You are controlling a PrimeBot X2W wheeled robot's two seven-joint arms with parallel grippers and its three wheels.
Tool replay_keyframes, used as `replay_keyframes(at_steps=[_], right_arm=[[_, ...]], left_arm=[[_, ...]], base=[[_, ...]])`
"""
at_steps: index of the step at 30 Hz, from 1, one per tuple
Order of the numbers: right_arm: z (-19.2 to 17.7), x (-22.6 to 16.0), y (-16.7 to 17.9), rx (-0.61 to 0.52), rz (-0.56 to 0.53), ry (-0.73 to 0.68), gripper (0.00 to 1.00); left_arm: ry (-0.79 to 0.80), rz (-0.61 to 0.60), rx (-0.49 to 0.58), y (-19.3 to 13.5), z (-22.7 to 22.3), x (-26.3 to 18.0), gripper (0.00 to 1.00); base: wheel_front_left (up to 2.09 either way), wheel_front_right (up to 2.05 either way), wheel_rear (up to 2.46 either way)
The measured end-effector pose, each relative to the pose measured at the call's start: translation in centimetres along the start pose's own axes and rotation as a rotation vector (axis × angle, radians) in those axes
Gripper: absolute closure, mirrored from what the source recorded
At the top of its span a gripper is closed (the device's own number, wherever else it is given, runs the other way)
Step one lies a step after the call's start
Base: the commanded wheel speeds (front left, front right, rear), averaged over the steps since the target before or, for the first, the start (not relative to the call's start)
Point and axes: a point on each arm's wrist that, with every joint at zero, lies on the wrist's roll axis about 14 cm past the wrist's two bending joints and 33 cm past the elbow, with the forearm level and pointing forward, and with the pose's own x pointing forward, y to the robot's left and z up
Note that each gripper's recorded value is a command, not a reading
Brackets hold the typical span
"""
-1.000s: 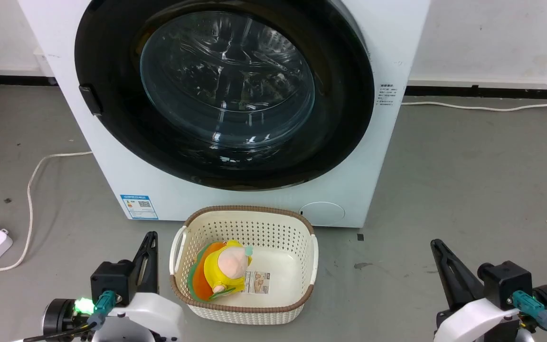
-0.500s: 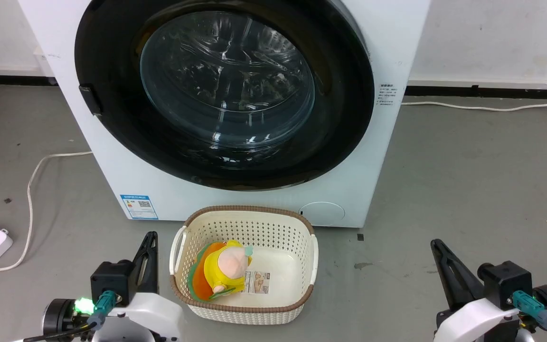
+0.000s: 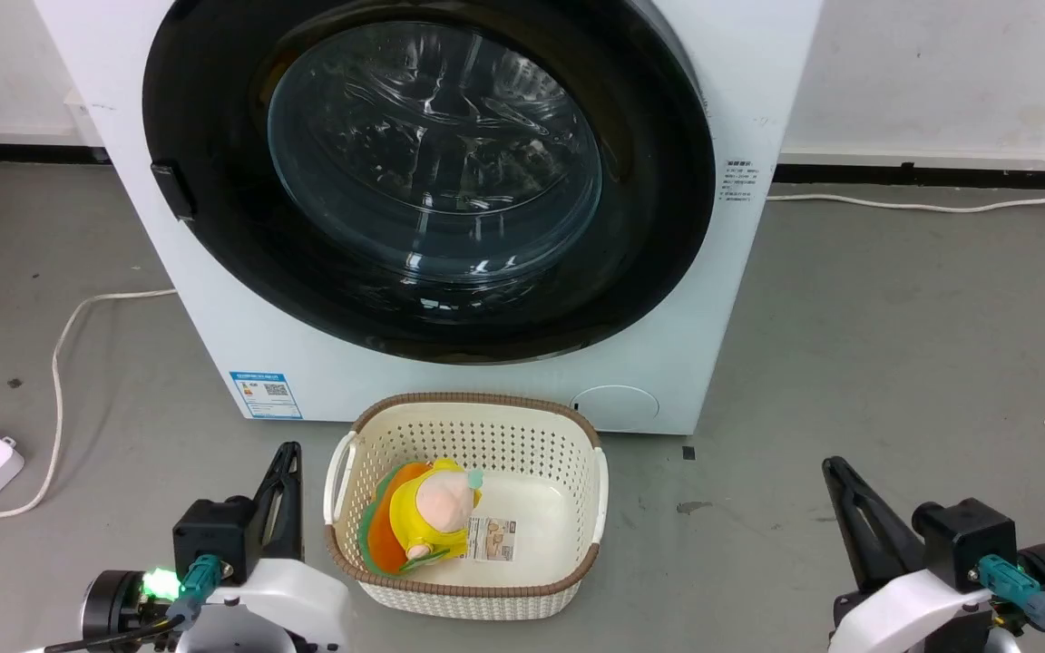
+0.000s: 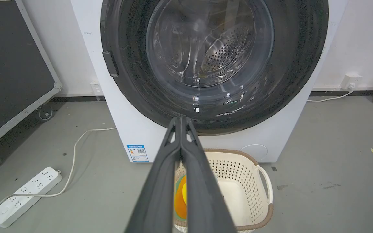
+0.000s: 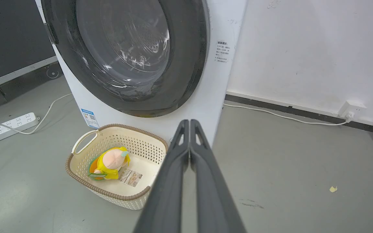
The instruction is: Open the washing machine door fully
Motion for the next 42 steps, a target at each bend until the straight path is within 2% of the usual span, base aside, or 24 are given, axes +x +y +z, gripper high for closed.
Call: replay_keyframes(at_steps=[26,36,42], right_arm=[[-0.2,0.5,0.2,0.032,0.008,-0.024,0.00],[1.0,3.2,0.1,0.051,0.035,-0.065,0.00],[2.3,5.7,-0.2,0.107,0.049,-0.098,0.00]], left_arm=[[-0.023,-0.025,-0.023,-1.0,-0.1,0.2,0.00],[-0.014,-0.024,-0.036,-1.1,-0.8,1.1,0.00],[-0.018,-0.026,-0.042,-1.3,-1.1,2.0,0.00]], base=[[0.00,0.00,0.00],[0.00,0.00,0.00],[0.00,0.00,0.00]])
